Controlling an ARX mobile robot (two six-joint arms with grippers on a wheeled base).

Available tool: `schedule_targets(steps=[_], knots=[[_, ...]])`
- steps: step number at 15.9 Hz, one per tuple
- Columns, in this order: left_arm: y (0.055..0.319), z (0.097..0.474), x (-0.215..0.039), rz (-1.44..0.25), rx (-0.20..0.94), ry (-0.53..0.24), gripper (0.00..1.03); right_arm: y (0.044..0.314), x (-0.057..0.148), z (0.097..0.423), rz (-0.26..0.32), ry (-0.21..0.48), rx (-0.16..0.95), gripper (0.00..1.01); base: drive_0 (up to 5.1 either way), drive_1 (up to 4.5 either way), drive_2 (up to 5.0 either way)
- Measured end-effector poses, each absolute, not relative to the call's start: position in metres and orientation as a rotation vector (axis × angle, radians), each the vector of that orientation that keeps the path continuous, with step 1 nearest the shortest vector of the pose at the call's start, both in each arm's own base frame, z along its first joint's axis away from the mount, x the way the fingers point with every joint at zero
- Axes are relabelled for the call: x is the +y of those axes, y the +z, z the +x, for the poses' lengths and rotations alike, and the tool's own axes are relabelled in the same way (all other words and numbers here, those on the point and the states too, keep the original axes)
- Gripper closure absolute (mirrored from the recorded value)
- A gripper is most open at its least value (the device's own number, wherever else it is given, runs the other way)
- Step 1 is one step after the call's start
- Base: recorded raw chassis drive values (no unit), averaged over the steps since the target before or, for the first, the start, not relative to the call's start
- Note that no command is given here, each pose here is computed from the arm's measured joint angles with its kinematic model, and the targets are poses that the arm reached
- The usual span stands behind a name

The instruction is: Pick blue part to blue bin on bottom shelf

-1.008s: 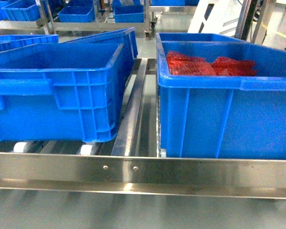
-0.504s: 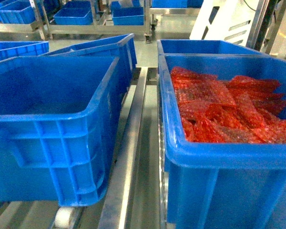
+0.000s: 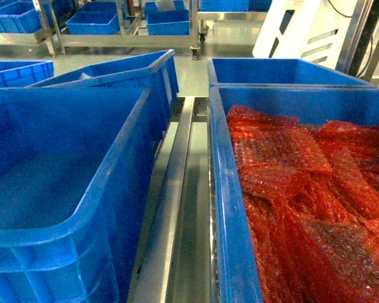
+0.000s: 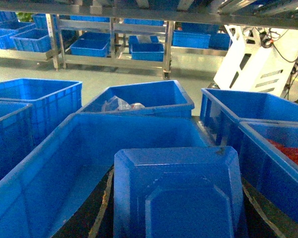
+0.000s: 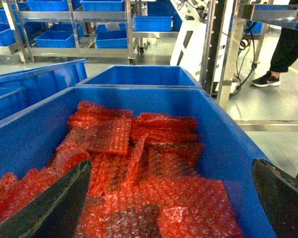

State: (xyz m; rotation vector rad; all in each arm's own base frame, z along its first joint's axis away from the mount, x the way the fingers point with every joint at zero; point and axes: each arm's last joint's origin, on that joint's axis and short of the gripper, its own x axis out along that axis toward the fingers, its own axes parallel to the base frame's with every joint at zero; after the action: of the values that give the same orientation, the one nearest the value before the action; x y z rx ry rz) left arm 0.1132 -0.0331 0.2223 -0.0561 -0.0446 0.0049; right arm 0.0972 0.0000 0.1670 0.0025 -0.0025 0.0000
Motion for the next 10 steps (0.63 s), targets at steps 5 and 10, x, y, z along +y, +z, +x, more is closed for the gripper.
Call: schedule_targets(steps=[5, 10], knots=[[0.2225, 0.1132, -0.0331, -0.056, -0.046, 0.004, 0.59, 0.1670, 0.0000, 0.0972, 0.002, 0.000, -0.003, 0.03, 0.1, 1.73, -1.6], [0.2225, 0.1132, -0.0331, -0.056, -0.046, 0.004, 0.59, 0.1670, 0.0000, 0.0972, 0.002, 0.000, -0.003, 0.03, 0.0, 1.04, -1.0]])
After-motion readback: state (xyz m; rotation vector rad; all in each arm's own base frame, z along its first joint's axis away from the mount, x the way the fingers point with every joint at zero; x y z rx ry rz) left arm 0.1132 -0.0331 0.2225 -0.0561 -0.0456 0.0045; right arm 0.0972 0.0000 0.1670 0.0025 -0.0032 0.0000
